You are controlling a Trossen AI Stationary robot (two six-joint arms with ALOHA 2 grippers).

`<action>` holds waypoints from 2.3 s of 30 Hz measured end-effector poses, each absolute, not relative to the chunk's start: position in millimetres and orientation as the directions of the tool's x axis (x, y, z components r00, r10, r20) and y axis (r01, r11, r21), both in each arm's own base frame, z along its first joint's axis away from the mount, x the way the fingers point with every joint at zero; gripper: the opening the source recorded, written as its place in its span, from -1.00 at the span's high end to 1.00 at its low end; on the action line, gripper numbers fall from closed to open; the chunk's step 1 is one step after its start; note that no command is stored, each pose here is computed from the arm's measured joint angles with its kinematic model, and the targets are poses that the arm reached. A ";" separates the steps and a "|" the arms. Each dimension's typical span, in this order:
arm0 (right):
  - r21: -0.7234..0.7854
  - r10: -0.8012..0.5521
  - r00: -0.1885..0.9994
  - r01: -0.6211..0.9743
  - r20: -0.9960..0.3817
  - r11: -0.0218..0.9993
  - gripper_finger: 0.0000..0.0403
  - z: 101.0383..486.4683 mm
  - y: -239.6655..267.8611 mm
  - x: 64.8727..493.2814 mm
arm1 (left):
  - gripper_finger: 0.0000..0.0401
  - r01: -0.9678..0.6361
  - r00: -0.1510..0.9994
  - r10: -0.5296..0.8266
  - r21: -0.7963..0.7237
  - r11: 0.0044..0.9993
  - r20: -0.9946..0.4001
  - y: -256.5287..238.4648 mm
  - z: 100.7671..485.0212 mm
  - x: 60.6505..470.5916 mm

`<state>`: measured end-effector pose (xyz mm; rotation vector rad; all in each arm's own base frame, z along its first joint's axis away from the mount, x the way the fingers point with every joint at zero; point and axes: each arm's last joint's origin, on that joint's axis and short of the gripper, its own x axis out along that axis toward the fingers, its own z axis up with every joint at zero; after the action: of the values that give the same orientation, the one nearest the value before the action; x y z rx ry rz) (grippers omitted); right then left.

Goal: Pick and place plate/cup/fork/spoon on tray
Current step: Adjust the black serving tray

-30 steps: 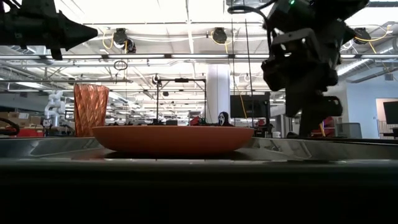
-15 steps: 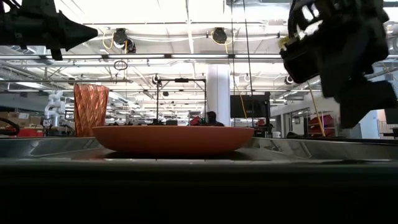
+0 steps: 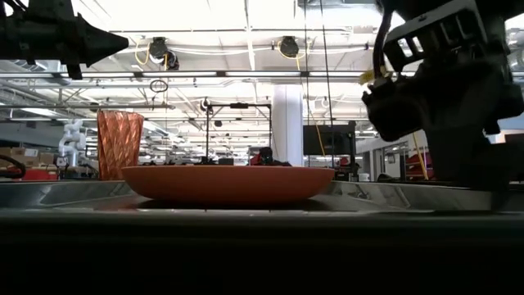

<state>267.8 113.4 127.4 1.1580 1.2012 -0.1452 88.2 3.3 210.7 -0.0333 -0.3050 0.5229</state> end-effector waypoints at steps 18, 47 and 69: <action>0.545 0.322 0.453 0.551 -0.831 0.632 0.89 121.3 83.4 275.0 | 0.84 -0.488 0.821 0.496 -0.105 0.867 0.282 3.3 211.1 88.1; 0.373 0.281 0.353 0.225 -0.892 0.900 0.88 121.2 2.1 266.6 | 0.84 -0.495 0.820 0.497 -0.084 0.865 0.284 3.3 211.3 88.0; -0.069 -0.017 0.430 -0.105 -0.903 0.992 0.89 129.4 -21.2 278.0 | 0.84 -0.502 0.824 0.497 -0.057 0.863 0.271 3.3 209.8 88.5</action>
<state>278.0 -21.2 129.4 -0.1214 1.1262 0.0550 88.5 3.3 209.8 0.0173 -0.2829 0.5310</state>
